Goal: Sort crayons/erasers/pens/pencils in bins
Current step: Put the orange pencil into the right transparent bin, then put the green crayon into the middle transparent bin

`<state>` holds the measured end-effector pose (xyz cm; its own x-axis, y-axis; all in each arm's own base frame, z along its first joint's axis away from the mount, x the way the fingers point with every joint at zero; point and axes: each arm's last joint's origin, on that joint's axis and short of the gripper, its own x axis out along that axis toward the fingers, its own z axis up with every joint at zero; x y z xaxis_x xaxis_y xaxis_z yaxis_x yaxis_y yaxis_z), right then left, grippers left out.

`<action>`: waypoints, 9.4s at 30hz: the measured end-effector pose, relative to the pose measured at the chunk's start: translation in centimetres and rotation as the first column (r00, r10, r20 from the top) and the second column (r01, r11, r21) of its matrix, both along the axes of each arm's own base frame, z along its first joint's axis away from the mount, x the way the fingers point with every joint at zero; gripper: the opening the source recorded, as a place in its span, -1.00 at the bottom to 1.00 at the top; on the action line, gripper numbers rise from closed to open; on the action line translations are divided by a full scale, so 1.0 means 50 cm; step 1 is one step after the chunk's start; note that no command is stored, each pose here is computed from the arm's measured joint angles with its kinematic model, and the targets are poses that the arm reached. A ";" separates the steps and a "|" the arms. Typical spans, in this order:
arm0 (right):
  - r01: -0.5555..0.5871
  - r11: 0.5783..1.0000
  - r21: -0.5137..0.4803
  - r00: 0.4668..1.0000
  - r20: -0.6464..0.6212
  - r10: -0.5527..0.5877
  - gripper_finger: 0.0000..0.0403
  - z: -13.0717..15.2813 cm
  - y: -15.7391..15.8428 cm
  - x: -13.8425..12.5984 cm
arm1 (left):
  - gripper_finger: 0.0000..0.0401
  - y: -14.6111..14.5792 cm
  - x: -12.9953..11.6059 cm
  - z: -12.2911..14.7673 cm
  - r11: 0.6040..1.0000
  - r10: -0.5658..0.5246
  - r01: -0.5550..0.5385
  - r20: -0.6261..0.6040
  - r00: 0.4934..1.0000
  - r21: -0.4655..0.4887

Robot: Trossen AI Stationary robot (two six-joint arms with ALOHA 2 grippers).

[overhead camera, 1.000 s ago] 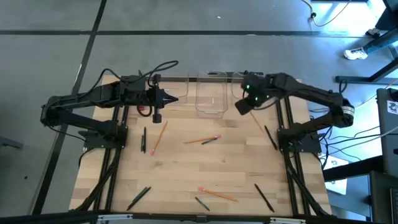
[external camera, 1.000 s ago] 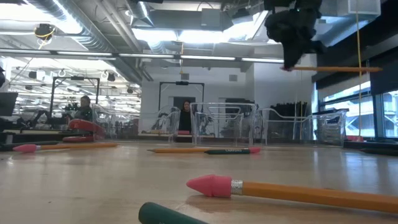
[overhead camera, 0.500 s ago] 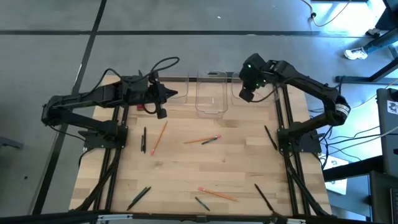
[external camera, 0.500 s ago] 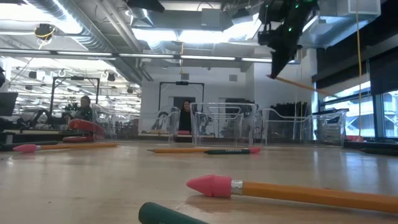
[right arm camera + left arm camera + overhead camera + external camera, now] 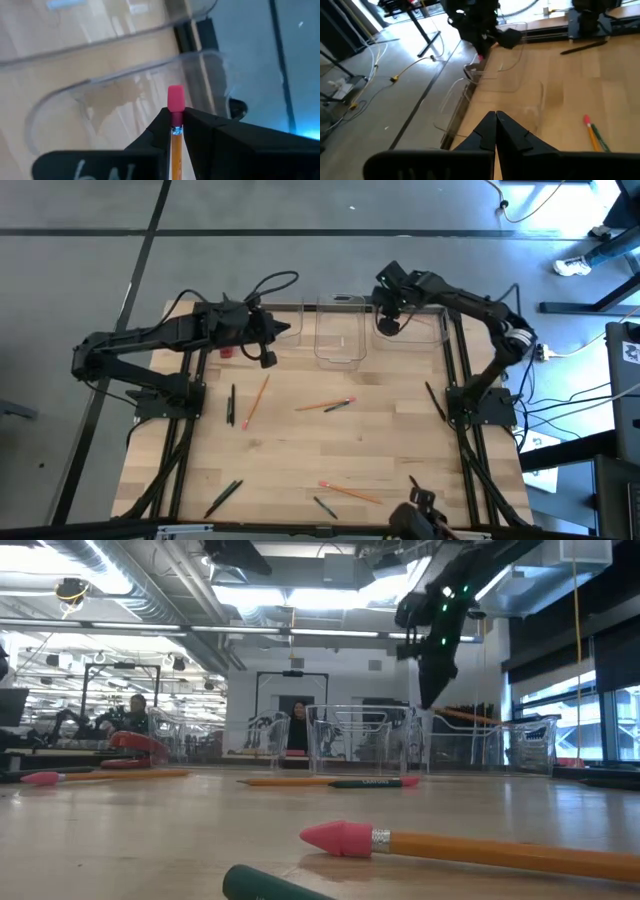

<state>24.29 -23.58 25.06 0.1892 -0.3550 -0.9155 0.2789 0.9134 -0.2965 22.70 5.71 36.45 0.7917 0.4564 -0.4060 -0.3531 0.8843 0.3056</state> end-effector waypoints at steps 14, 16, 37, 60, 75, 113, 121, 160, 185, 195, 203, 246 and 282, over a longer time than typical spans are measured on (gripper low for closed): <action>0.022 0.985 0.170 1.000 -0.009 -0.021 -0.79 -0.087 -0.062 -0.017 | -1.00 0.021 -0.005 -0.001 0.999 0.045 -0.045 -0.001 0.999 0.000; 0.024 0.983 0.181 1.000 -0.020 -0.020 -0.79 -0.099 -0.065 -0.015 | -1.00 0.021 -0.005 -0.001 0.999 0.043 -0.043 -0.003 0.999 0.004; 0.032 0.980 0.195 0.999 -0.043 -0.024 -0.48 -0.119 -0.070 -0.012 | -1.00 0.021 -0.005 -0.001 0.999 0.042 -0.042 -0.005 0.999 0.006; -0.268 0.945 0.190 0.963 0.039 0.265 -0.42 0.192 0.141 0.099 | -1.00 0.013 -0.009 -0.012 0.994 0.057 -0.059 -0.025 0.998 -0.089; -0.631 0.747 0.210 0.771 0.273 0.575 -0.42 0.183 0.375 0.207 | -1.00 -0.021 -0.057 -0.071 0.878 0.119 -0.245 -0.306 0.944 -0.412; -0.696 0.692 0.193 0.708 0.347 0.615 -0.42 -0.098 0.500 0.220 | -1.00 -0.093 -0.075 -0.089 0.830 0.011 -0.252 -0.436 0.900 -0.498; -0.689 0.718 0.103 0.696 0.371 0.615 -0.42 -0.154 0.505 0.207 | -1.00 -0.099 -0.074 -0.088 0.834 -0.002 -0.236 -0.431 0.902 -0.499; -0.703 0.711 0.008 0.667 0.356 0.655 -0.42 -0.263 0.496 0.207 | -1.00 -0.097 -0.072 -0.087 0.843 0.021 -0.243 -0.422 0.906 -0.479; -0.667 0.745 0.014 0.699 0.358 0.619 -0.42 -0.265 0.478 0.204 | -1.00 -0.097 -0.072 -0.087 0.843 0.021 -0.243 -0.422 0.906 -0.480; -0.686 0.724 0.080 0.698 0.353 0.623 -0.42 -0.271 0.481 0.196 | -1.00 -0.097 -0.072 -0.087 0.843 0.021 -0.243 -0.422 0.906 -0.480; -0.613 0.778 0.137 0.760 0.374 0.532 -0.42 -0.271 0.480 0.196 | -1.00 -0.096 -0.072 -0.087 0.843 0.022 -0.244 -0.422 0.906 -0.480; -0.490 0.832 0.259 0.850 0.355 0.390 -0.91 -0.257 0.492 0.216 | -1.00 -0.093 -0.075 -0.086 0.834 0.007 -0.236 -0.418 0.908 -0.498; -0.421 0.880 0.220 0.867 0.383 0.319 -0.52 -0.153 0.473 0.289 | -1.00 -0.094 -0.100 -0.067 0.876 -0.056 -0.138 -0.383 0.922 -0.462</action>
<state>38.72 0.05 17.42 0.5576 0.0696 -0.8272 -0.0635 0.9971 0.0412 17.70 1.02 33.11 0.5203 0.1606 -0.8387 -0.3373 0.9409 -0.0291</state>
